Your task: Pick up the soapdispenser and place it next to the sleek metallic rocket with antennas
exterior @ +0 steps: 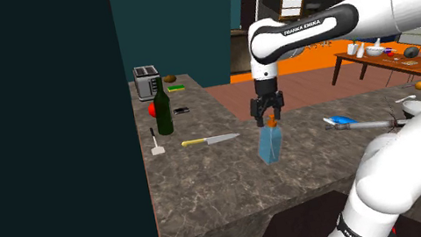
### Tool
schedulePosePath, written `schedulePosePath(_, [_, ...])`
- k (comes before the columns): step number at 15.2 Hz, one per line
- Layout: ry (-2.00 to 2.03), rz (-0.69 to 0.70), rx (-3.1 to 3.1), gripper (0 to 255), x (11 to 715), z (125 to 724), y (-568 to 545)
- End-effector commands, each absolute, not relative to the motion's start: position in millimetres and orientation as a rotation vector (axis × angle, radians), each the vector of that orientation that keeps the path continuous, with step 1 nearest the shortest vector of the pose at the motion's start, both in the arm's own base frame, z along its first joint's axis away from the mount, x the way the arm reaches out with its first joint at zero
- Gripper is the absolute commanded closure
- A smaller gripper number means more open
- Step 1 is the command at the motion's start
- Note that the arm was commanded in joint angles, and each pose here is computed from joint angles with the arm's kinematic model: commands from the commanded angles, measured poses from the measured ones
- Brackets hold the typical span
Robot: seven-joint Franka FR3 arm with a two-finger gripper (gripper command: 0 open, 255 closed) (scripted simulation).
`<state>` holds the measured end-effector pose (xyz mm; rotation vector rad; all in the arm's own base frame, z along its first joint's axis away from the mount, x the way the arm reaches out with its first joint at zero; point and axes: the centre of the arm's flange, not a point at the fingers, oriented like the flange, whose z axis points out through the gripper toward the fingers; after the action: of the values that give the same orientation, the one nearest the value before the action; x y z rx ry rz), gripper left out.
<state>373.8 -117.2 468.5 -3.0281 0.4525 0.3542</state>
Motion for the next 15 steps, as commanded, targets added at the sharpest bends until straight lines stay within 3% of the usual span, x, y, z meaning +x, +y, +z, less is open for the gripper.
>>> schedulePosePath(1, [0.496,0.367,-3.033,0,386.8,456.4,-139.7])
schedulePosePath(15, [0.722,0.439,-3.042,0,439.9,378.9,-249.3])
